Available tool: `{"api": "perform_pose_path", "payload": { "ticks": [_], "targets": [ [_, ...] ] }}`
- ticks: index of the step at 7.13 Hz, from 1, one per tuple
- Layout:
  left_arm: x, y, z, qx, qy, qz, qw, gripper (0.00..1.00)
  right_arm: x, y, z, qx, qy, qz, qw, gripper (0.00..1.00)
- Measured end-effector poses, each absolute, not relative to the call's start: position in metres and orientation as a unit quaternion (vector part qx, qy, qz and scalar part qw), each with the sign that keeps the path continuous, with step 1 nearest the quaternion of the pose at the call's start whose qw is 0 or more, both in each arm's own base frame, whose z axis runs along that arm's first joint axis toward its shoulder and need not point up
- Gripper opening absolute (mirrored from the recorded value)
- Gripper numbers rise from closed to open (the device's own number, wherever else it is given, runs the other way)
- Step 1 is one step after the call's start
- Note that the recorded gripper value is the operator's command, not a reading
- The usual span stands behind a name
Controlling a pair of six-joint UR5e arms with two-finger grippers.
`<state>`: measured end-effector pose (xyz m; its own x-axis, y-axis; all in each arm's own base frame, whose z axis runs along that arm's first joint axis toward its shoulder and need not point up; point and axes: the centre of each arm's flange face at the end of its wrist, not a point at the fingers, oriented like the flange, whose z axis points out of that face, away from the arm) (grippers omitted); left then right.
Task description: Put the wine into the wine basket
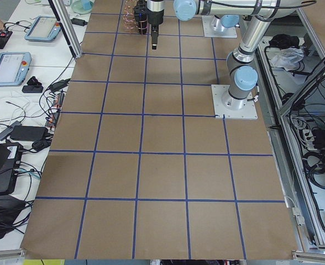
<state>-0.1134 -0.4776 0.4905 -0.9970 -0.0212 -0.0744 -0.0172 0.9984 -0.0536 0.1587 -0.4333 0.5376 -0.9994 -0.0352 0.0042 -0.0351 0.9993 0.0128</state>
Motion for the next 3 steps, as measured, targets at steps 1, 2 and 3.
{"api": "perform_pose_path", "payload": {
  "ticks": [1,2,3],
  "targets": [
    [-0.1131,-0.4775,0.4906,-0.009,0.999,-0.027,0.039,1.0,0.159,-0.4322,0.537,0.014,-1.0,-0.011,0.001,1.0],
    [-0.113,-0.4774,0.4907,-0.009,0.999,-0.027,0.04,1.0,0.1591,-0.4319,0.537,0.013,-1.0,-0.012,0.0,1.0],
    [-0.113,-0.4774,0.4906,-0.009,0.999,-0.026,0.04,1.0,0.159,-0.4321,0.5371,0.013,-1.0,-0.011,0.0,1.0]
  ]
}}
